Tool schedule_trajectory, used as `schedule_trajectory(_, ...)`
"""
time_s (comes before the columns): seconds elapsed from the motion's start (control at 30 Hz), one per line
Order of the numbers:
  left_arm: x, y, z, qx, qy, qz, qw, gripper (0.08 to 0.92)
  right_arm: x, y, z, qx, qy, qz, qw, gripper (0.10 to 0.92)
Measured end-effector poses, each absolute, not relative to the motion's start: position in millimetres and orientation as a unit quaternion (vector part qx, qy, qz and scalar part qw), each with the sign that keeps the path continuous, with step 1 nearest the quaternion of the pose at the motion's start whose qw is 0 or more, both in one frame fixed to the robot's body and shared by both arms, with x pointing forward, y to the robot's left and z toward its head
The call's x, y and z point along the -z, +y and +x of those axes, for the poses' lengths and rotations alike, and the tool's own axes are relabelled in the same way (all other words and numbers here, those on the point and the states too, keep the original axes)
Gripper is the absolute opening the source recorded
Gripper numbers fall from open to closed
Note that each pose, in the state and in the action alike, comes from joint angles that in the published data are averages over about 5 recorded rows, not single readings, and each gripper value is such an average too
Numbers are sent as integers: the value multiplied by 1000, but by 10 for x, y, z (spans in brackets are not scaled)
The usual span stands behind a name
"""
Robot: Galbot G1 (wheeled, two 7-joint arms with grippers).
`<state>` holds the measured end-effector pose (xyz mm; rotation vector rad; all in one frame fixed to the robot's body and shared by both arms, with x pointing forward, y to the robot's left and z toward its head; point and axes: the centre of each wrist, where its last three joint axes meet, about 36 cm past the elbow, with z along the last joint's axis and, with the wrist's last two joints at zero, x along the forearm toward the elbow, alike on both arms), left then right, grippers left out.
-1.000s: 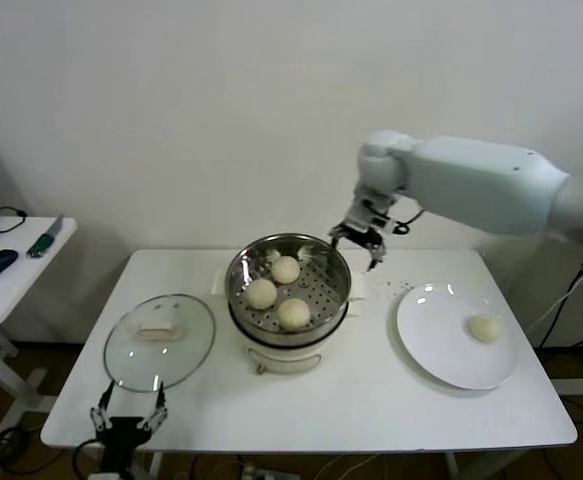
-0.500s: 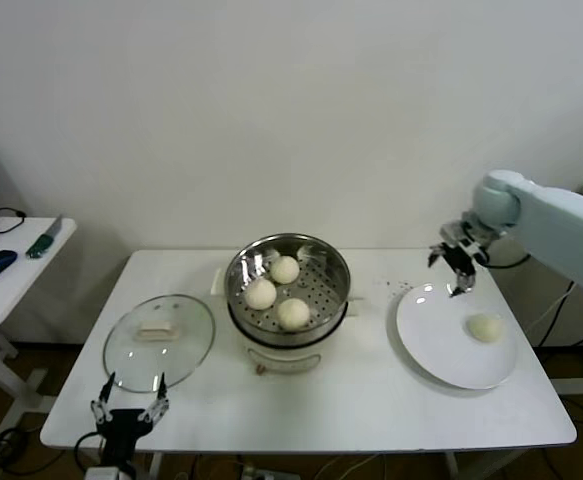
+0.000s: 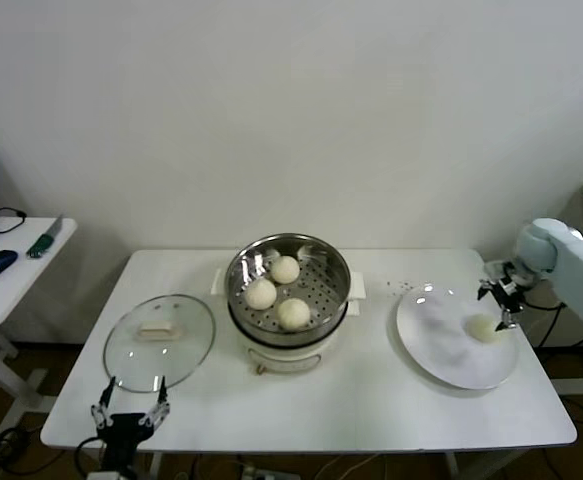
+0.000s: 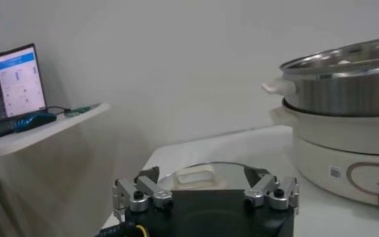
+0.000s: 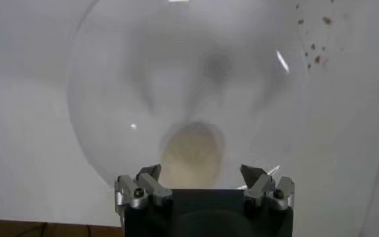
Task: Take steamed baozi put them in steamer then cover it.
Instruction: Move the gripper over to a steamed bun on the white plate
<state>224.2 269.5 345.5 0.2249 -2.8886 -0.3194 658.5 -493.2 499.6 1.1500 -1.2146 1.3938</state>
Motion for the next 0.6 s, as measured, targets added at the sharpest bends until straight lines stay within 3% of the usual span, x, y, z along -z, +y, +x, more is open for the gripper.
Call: schedule_trajectory(0.6,-3422,2690,2277,111,-984,78,114,823,-4620,-5010,6642,-540,-515,453,488,823)
